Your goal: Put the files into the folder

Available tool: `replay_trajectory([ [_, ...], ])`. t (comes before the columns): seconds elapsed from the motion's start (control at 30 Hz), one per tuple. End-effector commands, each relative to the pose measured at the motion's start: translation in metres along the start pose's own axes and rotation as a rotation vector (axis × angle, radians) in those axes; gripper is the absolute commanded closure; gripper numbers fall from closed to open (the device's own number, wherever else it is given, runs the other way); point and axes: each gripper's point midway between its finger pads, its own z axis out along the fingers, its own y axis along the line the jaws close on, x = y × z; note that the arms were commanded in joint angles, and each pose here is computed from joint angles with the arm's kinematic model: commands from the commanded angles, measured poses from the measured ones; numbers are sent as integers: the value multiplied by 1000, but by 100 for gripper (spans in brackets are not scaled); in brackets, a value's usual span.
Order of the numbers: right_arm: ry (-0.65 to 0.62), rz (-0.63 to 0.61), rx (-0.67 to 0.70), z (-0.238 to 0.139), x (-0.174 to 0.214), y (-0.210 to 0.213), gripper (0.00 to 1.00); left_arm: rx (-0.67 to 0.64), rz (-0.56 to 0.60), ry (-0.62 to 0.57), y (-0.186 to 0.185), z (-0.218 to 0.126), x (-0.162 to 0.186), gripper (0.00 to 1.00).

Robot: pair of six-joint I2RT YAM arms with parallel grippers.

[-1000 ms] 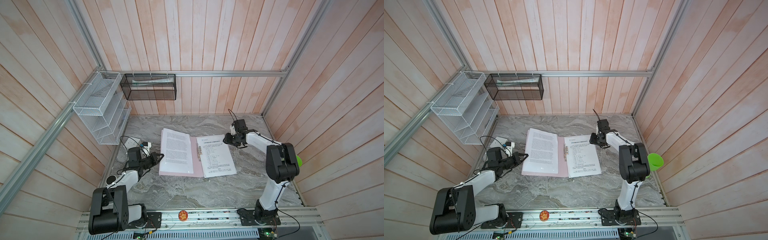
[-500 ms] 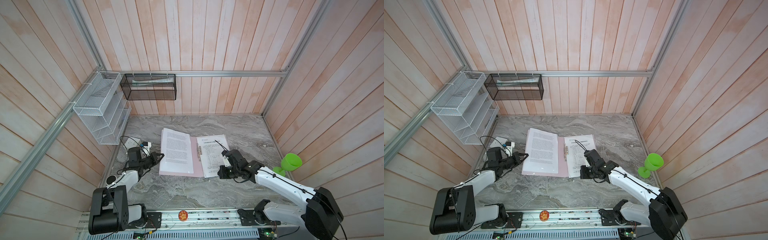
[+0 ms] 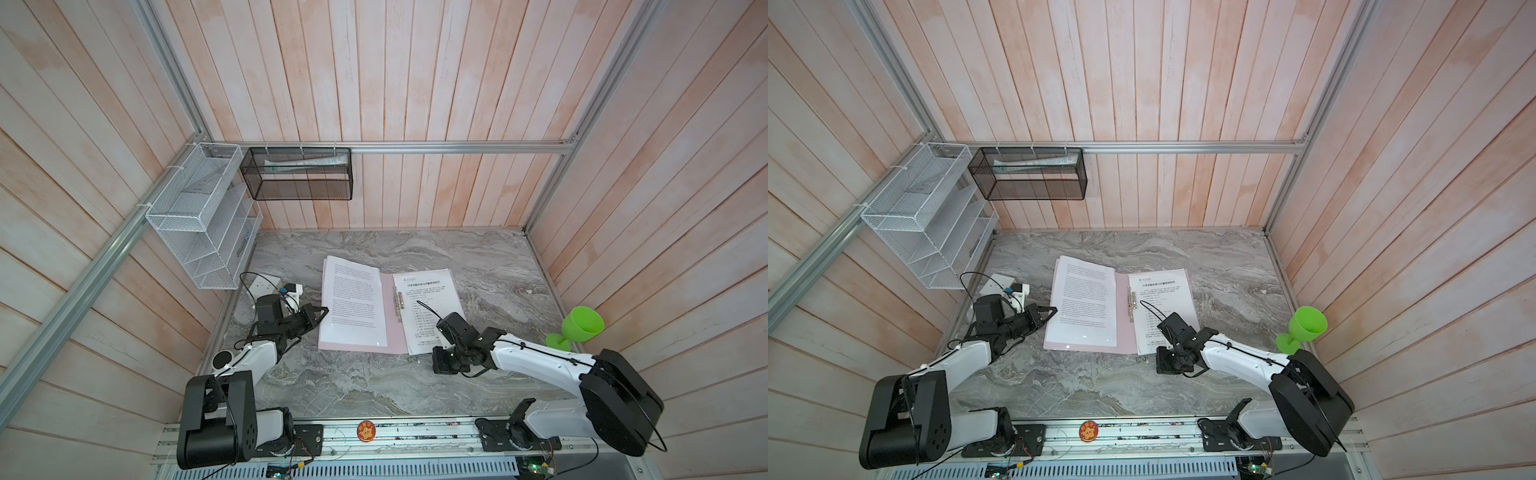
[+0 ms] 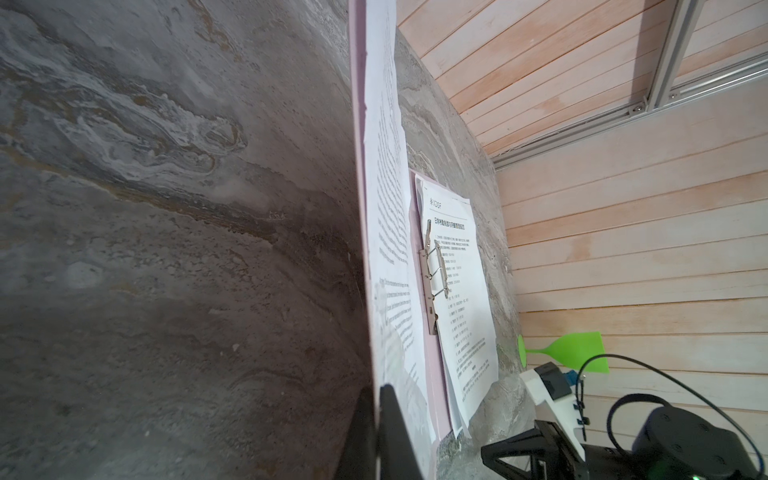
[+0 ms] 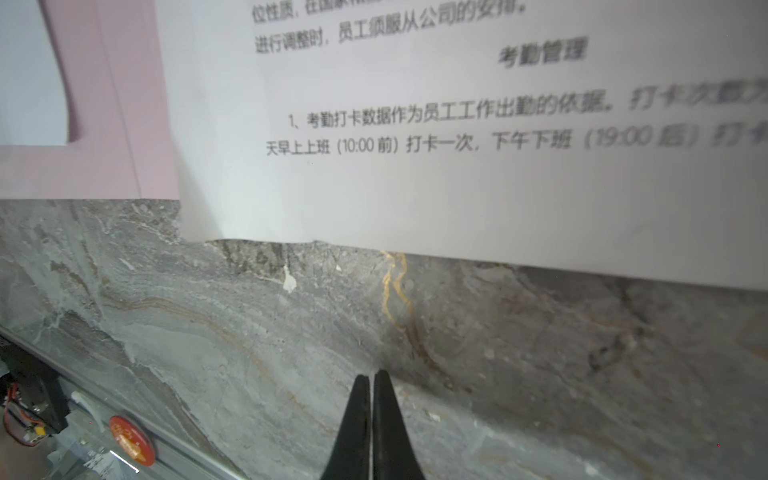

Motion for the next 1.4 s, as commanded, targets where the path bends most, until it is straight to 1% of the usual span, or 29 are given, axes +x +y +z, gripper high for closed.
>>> replay_trajectory([
  [0.0,2,-33,18,6,-5,2,100,5,13,0,-1,0,3,100],
  [0.17,-5,-56,74,11,-19,0,100,8,13,2,-2,0,3,100],
  [0.27,0,-69,85,14,-25,2,100,10,14,5,-3,0,3,100],
  [0.47,-1,-90,77,18,-35,9,100,5,10,9,-1,1,5,100],
  [0.9,-18,-89,41,22,-46,21,100,6,7,14,-1,1,6,100],
  [1.0,-23,-98,8,11,-47,31,100,6,7,16,-2,1,6,100],
  [1.1,-101,-156,-75,-22,-63,57,100,0,15,9,-3,0,3,100],
  [1.17,-166,-197,-128,-46,-83,76,100,-2,20,5,-3,0,2,100],
  [1.2,-185,-214,-161,-54,-92,84,94,1,22,4,-4,0,1,100],
  [1.23,-200,-228,-209,-61,-105,92,79,2,23,3,-5,0,-1,100],
  [1.27,-213,-223,-237,-64,-118,94,73,5,24,5,-5,1,-1,100],
  [1.3,-221,-215,-268,-65,-135,96,70,8,23,3,-6,1,-3,100],
  [1.33,-222,-235,-308,-64,-149,99,67,13,25,6,-7,1,-4,100],
  [1.37,-227,-244,-324,-63,-163,100,67,16,25,8,-7,2,-3,100],
])
